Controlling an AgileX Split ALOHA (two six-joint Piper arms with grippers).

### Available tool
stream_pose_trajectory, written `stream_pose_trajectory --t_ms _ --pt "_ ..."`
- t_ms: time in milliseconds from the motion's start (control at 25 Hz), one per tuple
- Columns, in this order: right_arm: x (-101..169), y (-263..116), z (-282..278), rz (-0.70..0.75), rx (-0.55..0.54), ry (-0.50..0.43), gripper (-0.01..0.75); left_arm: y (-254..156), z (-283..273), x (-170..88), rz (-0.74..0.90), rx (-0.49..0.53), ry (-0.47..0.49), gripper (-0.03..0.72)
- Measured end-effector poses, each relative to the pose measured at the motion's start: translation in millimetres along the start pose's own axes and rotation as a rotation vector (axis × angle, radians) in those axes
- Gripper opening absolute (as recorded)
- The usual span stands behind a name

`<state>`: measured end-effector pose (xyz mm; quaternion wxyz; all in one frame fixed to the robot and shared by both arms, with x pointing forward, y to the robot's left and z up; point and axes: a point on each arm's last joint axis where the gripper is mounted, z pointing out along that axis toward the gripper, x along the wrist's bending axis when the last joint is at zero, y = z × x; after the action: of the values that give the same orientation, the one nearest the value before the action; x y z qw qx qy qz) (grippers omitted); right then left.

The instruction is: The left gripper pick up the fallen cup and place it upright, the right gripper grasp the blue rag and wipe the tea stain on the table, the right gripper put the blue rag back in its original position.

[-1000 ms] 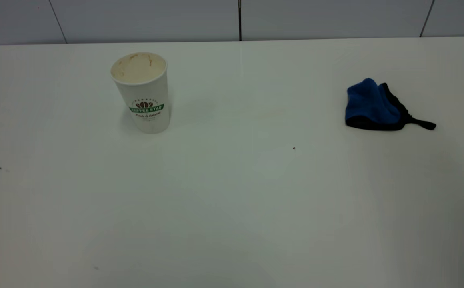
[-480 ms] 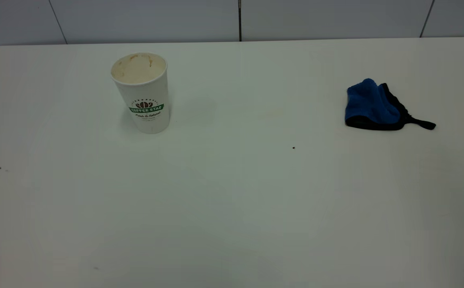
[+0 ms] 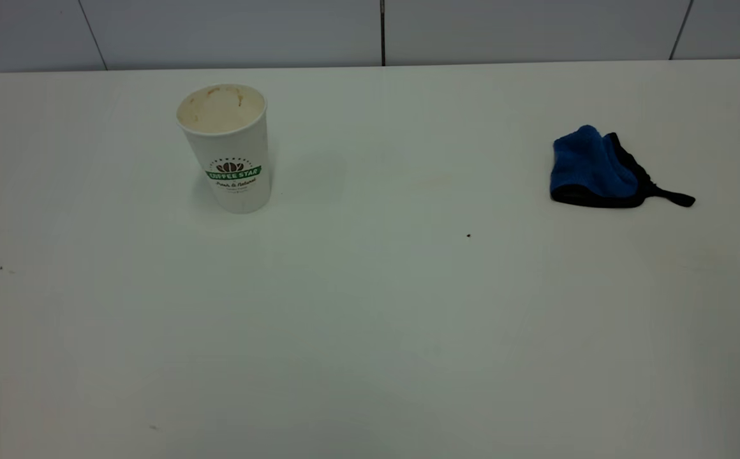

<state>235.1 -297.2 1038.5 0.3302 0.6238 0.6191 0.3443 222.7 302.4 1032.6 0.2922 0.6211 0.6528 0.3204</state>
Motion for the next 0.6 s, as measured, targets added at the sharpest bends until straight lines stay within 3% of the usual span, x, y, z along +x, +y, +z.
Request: stream_pose_trajectory --t_ms 600 --pt "-0.6 -1.4 -2.6 -0.005 -0.027 -0.007 0.586 0.0 0.0 0.0 0.0 0.0 0.0 0.295"
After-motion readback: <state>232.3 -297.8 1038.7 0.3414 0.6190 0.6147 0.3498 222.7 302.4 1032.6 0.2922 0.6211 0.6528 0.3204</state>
